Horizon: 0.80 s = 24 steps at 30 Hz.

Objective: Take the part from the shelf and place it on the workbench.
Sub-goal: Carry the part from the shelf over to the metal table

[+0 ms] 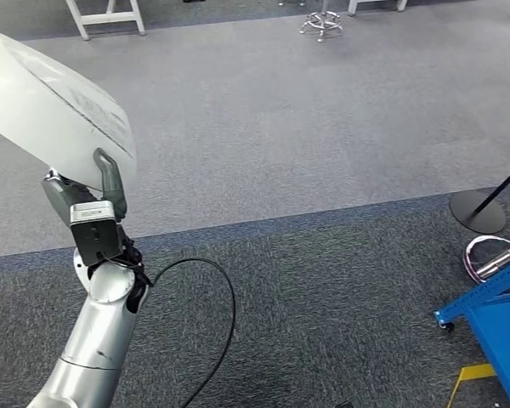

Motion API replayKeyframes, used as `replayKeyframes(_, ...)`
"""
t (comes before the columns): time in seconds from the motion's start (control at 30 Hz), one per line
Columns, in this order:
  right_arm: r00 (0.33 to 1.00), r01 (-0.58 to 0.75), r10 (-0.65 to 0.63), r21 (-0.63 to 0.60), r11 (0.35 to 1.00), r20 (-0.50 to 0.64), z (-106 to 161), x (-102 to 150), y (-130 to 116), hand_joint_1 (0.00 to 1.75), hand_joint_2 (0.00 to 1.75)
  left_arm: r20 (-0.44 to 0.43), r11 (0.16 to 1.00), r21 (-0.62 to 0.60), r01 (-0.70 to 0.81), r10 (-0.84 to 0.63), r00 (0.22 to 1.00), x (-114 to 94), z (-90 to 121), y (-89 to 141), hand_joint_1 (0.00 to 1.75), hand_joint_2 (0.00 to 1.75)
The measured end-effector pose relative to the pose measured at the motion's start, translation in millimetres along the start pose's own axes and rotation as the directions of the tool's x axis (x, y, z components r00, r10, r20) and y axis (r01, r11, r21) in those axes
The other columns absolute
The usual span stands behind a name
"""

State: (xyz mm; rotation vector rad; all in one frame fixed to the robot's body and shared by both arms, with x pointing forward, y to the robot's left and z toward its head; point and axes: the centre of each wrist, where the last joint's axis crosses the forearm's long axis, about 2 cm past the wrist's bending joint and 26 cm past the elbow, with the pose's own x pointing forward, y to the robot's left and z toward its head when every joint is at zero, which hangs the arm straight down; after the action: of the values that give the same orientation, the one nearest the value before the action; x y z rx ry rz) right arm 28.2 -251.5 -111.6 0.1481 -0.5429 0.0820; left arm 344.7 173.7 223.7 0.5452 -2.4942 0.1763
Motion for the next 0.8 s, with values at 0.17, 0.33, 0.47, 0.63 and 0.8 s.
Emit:
replayKeyframes(0.17,1.0,0.001,-0.001,0.0,1.0,0.004,-0.6,1.3,0.2,0.0,0.0,-0.002,1.0,-0.001,0.002,-0.002,1.0,-0.3,1.0,0.5,1.75,1.75)
replayKeyframes(0.33,1.0,0.002,-0.002,0.001,1.0,-0.001,0.6,-1.3,0.7,0.0,0.0,-0.005,1.0,-0.004,0.005,-0.005,1.0,-1.0,2.8,1.4,1.75,1.75)
replayKeyframes(0.47,1.0,0.002,-0.002,0.001,1.0,0.001,0.1,-0.3,0.6,0.0,0.0,-0.005,1.0,-0.005,0.006,-0.006,1.0,-1.4,3.2,1.9,1.75,1.75)
replayKeyframes(0.63,1.0,0.002,-0.002,0.001,1.0,0.005,-1.0,1.9,0.5,0.0,0.0,-0.004,1.0,-0.003,0.004,-0.004,1.0,-0.8,2.1,1.1,1.75,1.75)
replayKeyframes(0.8,1.0,0.002,-0.002,0.003,1.0,0.005,-0.6,1.2,0.8,0.0,0.0,-0.005,1.0,0.0,-0.003,0.003,1.0,0.6,2.1,-0.7,1.75,1.75)
